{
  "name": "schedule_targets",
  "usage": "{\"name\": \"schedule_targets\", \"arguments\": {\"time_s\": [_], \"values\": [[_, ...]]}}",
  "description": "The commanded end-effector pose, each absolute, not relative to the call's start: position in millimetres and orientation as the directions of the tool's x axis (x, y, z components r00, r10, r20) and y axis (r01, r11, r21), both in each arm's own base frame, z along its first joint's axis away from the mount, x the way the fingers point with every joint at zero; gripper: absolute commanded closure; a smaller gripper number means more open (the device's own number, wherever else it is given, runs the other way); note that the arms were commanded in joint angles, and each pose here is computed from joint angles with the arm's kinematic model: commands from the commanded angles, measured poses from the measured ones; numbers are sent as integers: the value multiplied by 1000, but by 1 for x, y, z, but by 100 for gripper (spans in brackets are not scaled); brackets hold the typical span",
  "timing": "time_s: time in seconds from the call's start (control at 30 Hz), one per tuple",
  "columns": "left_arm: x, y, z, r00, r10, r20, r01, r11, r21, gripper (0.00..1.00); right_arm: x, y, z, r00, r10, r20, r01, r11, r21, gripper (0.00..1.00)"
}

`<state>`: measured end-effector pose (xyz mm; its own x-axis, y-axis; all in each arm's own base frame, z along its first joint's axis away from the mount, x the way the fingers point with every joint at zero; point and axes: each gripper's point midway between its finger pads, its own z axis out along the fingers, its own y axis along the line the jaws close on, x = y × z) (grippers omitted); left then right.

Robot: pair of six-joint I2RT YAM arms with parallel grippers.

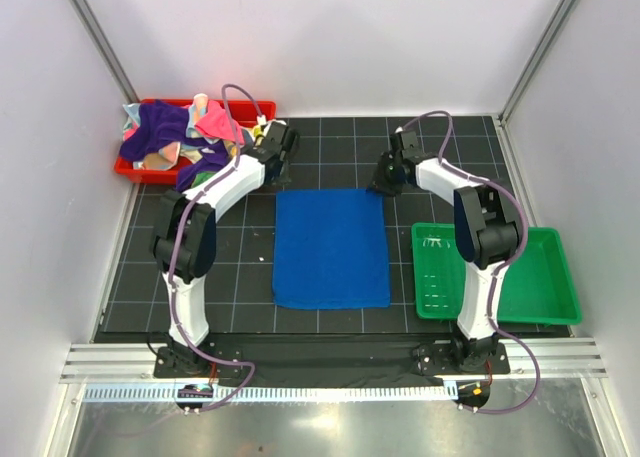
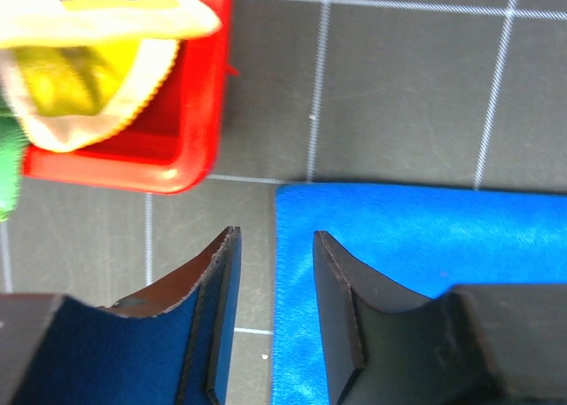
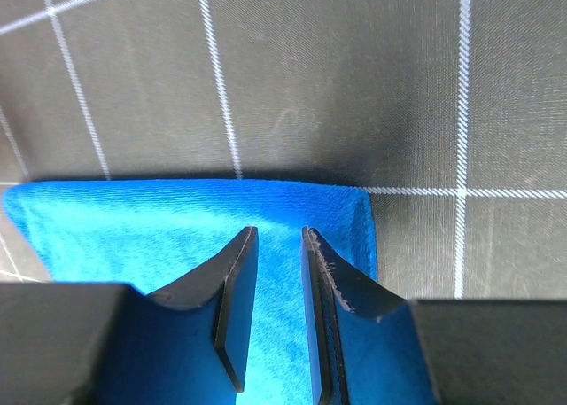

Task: Fold and stack the towels
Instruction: Fold the towel

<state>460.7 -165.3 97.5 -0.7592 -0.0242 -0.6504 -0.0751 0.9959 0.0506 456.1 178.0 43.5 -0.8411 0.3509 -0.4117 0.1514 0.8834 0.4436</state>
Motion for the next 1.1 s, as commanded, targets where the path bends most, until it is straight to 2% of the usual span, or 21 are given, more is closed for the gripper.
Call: {"name": "schedule_targets", "arguments": {"time_s": [0.0, 0.33, 0.6, 1.07], "values": [[462, -177, 102, -751, -18, -660, -14, 1000, -11, 57, 462, 172, 85, -791, 356, -497, 122, 888, 443, 66], [468, -177, 78, -777, 0, -629, -7, 1000, 8, 56, 456, 136, 58, -799, 279, -533, 171, 955, 244, 66], [467, -177, 55, -800, 16, -600, -2, 1000, 30, 56, 461, 135, 40, -814, 252, -523, 161, 963, 214, 64], [476, -171, 40, -787, 15, -616, -25, 998, 57, 57, 467, 142, 31, -811, 244, -531, 153, 966, 210, 64]]}}
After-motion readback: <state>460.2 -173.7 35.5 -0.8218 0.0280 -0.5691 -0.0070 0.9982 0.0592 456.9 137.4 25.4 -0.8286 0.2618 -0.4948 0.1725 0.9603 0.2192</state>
